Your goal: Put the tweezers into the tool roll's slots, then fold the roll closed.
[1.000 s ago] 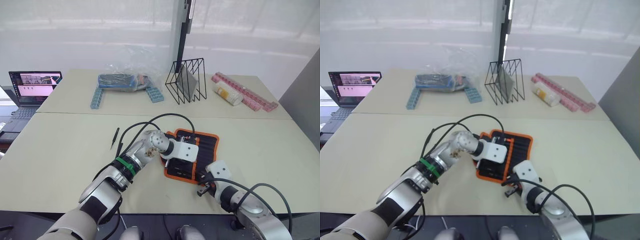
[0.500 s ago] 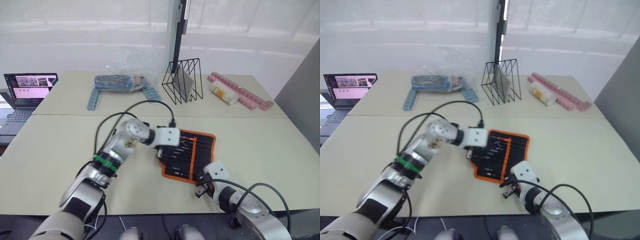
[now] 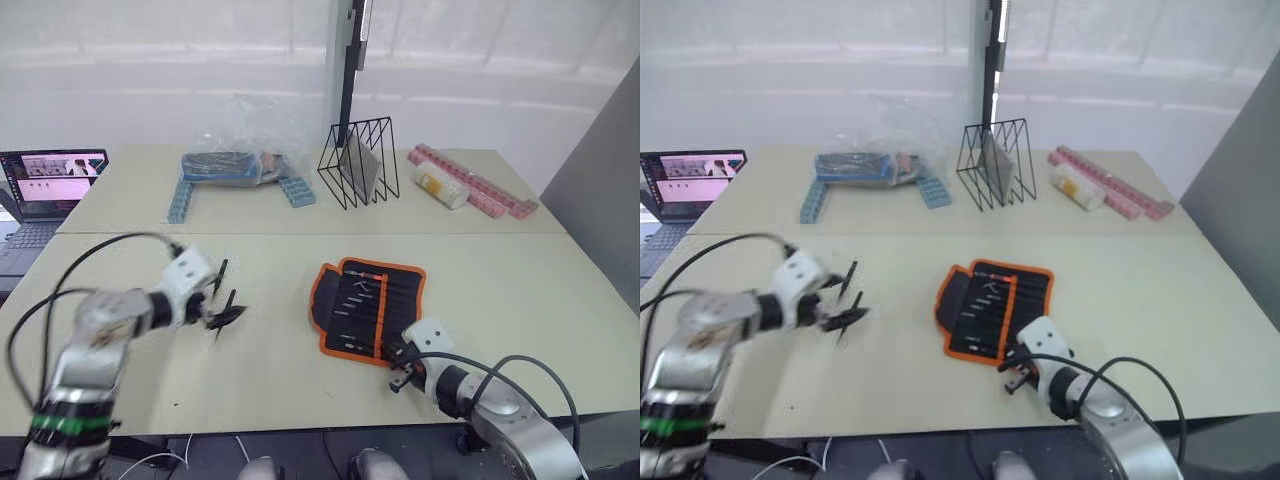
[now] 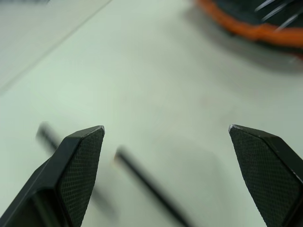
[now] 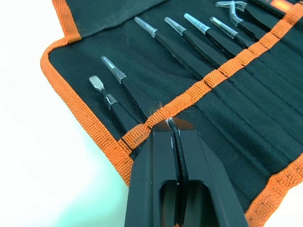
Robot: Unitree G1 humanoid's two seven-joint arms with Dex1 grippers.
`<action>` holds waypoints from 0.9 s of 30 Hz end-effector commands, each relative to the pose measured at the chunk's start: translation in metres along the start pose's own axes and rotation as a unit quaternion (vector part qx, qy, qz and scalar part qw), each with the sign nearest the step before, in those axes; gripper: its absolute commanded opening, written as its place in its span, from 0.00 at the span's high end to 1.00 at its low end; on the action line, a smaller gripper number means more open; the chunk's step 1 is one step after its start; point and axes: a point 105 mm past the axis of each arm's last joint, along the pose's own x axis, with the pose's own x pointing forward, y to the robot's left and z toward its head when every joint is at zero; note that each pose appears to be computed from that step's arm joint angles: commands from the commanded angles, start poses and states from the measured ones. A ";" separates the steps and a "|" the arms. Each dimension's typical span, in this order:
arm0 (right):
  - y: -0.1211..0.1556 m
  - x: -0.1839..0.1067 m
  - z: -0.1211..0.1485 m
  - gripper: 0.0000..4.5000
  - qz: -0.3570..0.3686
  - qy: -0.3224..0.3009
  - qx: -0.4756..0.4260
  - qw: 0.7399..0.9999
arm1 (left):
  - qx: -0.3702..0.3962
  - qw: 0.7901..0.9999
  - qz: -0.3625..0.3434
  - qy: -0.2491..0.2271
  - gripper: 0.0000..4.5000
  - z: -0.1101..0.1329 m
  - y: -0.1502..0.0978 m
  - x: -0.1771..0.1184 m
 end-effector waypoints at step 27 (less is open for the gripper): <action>-0.010 0.008 -0.017 1.00 0.039 0.041 -0.012 0.998 | -0.180 0.967 0.174 -0.058 0.01 -0.043 0.000 -0.031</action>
